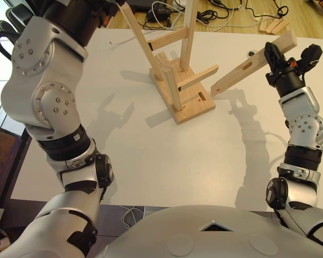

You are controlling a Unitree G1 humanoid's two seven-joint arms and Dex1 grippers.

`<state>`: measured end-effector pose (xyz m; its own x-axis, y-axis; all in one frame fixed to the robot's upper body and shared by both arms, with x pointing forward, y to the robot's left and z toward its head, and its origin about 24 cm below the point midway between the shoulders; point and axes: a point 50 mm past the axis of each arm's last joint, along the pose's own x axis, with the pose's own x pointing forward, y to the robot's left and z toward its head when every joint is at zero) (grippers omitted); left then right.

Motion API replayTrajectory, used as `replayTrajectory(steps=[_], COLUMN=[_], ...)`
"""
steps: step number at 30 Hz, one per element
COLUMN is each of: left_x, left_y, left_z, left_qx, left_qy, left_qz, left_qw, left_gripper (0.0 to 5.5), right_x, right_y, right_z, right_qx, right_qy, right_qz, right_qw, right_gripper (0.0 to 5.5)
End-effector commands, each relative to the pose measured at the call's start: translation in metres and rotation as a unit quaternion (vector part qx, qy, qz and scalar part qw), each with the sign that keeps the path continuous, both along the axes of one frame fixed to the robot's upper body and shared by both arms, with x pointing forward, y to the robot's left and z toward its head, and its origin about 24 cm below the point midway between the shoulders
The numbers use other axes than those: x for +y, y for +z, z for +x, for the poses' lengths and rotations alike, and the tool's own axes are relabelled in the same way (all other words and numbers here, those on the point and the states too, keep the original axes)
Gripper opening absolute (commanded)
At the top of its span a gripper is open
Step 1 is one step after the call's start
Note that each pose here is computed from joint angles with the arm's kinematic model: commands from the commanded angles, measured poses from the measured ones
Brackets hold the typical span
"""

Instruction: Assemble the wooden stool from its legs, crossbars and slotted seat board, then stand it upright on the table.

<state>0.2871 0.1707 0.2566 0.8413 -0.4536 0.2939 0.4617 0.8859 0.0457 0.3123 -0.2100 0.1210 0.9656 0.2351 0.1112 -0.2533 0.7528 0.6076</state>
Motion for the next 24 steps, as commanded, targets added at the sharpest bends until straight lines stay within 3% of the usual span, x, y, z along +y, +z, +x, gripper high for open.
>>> replayTrajectory(steps=[1, 8, 12, 16, 24], left_x=[-0.001, -0.003, -0.005, -0.002, 0.000], left_y=[0.000, 0.002, 0.001, 0.001, 0.000], left_z=[0.000, 0.001, 0.001, -0.002, -0.007], left_qx=[0.002, -0.004, -0.003, -0.004, -0.012], left_qy=[0.000, -0.002, -0.003, 0.005, 0.021], left_qz=[0.004, 0.002, 0.006, 0.006, 0.002], left_qw=[1.000, 1.000, 1.000, 1.000, 1.000], left_gripper=[3.77, 3.77, 3.77, 3.77, 3.77], right_x=[0.008, 0.026, 0.025, 0.025, 0.033], right_y=[0.012, -0.023, -0.036, -0.022, 0.022], right_z=[0.000, -0.005, -0.005, -0.004, -0.006], right_qx=[-0.022, 0.040, 0.060, 0.042, 0.000], right_qy=[0.030, 0.084, 0.086, 0.103, 0.159], right_qz=[0.002, -0.044, -0.120, -0.239, -0.292], right_qw=[0.999, 0.995, 0.987, 0.965, 0.943], right_gripper=[1.00, 1.00, 1.00, 1.01, 1.01])
